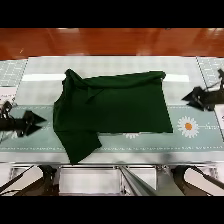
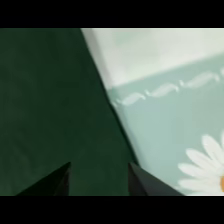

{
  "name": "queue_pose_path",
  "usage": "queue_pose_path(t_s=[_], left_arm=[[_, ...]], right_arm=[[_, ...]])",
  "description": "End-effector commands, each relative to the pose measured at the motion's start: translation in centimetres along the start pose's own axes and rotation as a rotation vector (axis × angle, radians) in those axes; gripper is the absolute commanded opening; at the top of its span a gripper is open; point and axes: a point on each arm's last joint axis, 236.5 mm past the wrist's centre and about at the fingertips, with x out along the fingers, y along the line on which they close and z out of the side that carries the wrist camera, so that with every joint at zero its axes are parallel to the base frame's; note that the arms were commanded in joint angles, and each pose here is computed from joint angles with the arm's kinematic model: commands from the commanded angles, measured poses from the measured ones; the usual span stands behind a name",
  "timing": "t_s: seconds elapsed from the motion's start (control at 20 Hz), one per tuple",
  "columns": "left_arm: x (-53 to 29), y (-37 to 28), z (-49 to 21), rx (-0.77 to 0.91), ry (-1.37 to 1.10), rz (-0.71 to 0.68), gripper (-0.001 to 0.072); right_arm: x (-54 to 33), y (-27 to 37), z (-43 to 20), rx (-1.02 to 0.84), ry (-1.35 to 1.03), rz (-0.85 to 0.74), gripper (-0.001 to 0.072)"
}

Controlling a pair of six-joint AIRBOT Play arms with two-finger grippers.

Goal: Fold the shirts.

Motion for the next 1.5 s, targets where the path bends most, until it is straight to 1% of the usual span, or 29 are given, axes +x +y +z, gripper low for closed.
queue_pose_path(t_s=[0.0, 0.15, 0.3, 0.55, 0.6, 0.65, 0.7, 0.8, 0.9, 1.05, 1.2, 1.3, 1.45], left_arm=[[1.8, 1.7, -3.1, -0.072, 0.03, -0.032, 0.0505], [2.2, 1.3, -2.5, -0.095, 0.015, -0.063, 0.0504], [3.0, -0.4, -2.6, -0.08, 0.052, -0.159, 0.0504], [5.7, -0.6, -3.8, -0.022, 0.132, -0.121, 0.05], [6.1, -0.7, -4.0, -0.005, 0.143, -0.11, 0.0364], [6.4, -0.9, -4.1, 0.022, 0.146, -0.103, 0.0051], [6.6, -1.2, -4.4, 0.052, 0.154, -0.104, 0.0024], [6.7, -1.4, -4.7, 0.064, 0.166, -0.104, 0.0024], [6.6, -1.5, -4.8, 0.066, 0.171, -0.108, 0.0024], [6.6, -1.5, -4.8, 0.065, 0.168, -0.107, 0.0024], [6.6, -1.5, -4.8, 0.064, 0.169, -0.108, 0.0024], [6.6, -1.5, -4.8, 0.064, 0.17, -0.108, 0.0024], [6.6, -1.5, -4.8, 0.061, 0.169, -0.107, 0.0024]], right_arm=[[1.6, -1.0, -4.2, 0.015, -0.005, 0.027, 0.0406], [2.1, -0.8, -5.1, 0.013, 0.016, 0.048, 0.0406], [2.1, -0.7, -5.0, 0.017, 0.009, 0.054, 0.0406], [2.1, -0.4, -4.4, 0.028, -0.014, 0.069, 0.0406], [2.1, -0.4, -4.3, 0.026, -0.018, 0.065, 0.0406], [2.1, -1.2, -4.2, 0.015, -0.025, 0.037, 0.0406], [2.0, -2.7, -4.1, 0.022, -0.029, -0.014, 0.0406], [1.3, -6.1, -4.7, 0.082, -0.008, -0.126, 0.0406], [0.9, -7.5, -6.6, 0.112, 0.061, -0.159, 0.0406], [2.3, -7.3, -9.6, 0.16, 0.178, -0.117, 0.0407], [4.6, -4.9, -10.7, 0.161, 0.275, 0.0, 0.0407], [6.2, -4.6, -11.8, 0.16, 0.346, 0.003, 0.0406], [8.8, -3.2, -10.9, 0.175, 0.33, 0.045, 0.0404]])
